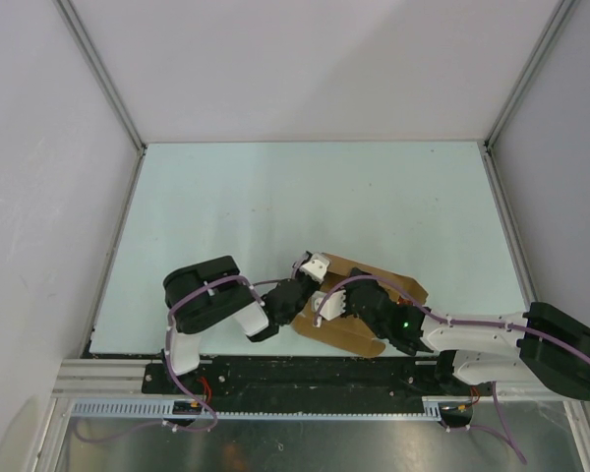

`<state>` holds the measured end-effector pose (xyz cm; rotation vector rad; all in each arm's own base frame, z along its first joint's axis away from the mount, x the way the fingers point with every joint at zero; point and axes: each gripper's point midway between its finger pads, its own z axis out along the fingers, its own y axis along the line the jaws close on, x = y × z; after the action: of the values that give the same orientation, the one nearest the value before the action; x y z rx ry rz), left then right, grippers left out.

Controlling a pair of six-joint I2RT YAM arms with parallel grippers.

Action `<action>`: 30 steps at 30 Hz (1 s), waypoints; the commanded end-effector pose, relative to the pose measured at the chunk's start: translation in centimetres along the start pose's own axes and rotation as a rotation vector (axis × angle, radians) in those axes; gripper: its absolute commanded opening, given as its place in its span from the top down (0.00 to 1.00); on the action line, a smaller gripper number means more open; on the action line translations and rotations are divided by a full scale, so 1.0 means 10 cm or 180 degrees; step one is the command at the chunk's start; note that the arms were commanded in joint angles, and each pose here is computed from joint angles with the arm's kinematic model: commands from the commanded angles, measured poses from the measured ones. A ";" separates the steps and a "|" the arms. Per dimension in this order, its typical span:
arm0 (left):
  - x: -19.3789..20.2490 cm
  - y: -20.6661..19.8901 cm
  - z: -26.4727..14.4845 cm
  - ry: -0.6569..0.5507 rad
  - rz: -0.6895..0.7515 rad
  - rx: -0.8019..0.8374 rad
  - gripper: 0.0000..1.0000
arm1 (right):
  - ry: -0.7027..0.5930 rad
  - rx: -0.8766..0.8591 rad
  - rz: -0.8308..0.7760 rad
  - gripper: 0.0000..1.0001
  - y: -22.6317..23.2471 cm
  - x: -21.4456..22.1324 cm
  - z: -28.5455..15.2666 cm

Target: Fold the paper box

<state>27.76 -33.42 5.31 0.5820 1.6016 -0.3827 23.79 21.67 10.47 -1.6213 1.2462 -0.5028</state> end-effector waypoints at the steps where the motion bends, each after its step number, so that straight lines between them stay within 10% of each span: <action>1: -0.58 0.04 0.06 -0.0669 -0.0161 -0.0294 0.81 | -0.0028 -0.0072 0.0005 0.75 0.08 -0.01 0.00; 8: -0.55 0.03 0.05 -0.0636 -0.0082 -0.0384 0.94 | -0.0084 -0.0084 0.0049 0.69 0.08 -0.04 0.00; 30: -0.47 -0.09 0.02 -0.0592 -0.0166 -0.0311 0.64 | -0.0194 -0.0236 0.0212 0.61 0.12 -0.06 0.01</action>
<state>27.23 -33.89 4.85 0.5813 1.5865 -0.2684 23.37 22.05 9.44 -1.6483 1.2659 -0.4215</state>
